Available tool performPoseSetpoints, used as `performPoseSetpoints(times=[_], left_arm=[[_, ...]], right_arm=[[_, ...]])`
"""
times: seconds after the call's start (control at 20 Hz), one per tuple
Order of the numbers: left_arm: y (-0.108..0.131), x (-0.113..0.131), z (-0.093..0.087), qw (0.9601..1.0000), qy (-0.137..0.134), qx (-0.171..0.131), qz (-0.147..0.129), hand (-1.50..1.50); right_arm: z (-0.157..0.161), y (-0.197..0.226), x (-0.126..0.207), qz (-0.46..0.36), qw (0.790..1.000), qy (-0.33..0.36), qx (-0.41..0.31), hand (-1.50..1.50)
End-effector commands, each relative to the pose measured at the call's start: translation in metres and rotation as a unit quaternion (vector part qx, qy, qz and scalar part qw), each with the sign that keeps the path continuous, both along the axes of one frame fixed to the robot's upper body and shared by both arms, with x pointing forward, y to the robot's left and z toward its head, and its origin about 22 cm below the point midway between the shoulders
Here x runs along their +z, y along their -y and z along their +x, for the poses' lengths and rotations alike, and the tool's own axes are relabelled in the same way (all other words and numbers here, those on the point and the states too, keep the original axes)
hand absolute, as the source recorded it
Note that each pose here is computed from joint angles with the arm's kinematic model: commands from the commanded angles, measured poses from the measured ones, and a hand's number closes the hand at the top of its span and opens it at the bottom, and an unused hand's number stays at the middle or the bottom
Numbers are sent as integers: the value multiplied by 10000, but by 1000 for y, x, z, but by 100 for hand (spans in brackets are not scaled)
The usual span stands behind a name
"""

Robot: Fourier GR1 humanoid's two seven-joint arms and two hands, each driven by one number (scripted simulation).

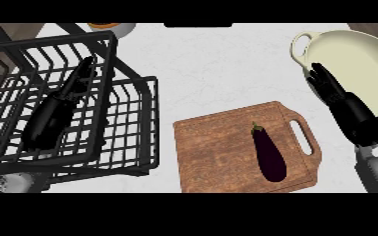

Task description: Pick the eggplant from the cutting board and place it in the pot

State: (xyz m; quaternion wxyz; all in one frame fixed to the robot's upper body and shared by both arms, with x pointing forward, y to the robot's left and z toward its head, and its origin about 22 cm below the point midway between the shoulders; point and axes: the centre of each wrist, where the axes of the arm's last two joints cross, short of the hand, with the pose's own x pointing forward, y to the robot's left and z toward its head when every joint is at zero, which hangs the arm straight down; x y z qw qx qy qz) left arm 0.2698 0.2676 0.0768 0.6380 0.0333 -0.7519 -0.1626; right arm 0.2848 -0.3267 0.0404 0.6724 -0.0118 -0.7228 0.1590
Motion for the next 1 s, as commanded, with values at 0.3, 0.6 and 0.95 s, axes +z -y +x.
performPoseSetpoints(times=[0.3,0.6,0.95], left_arm=[[-18,-19,-18,9801,-433,985,-1668,0],[-13,-38,-33,9794,-153,1381,-1467,0],[-2,-43,-38,9753,-197,1453,-1650,0]], right_arm=[[-12,77,115,-2568,9279,2552,-888,150],[-53,19,41,-922,9294,3445,-951,-150],[-92,2,46,-1546,9212,3551,-380,-150]])
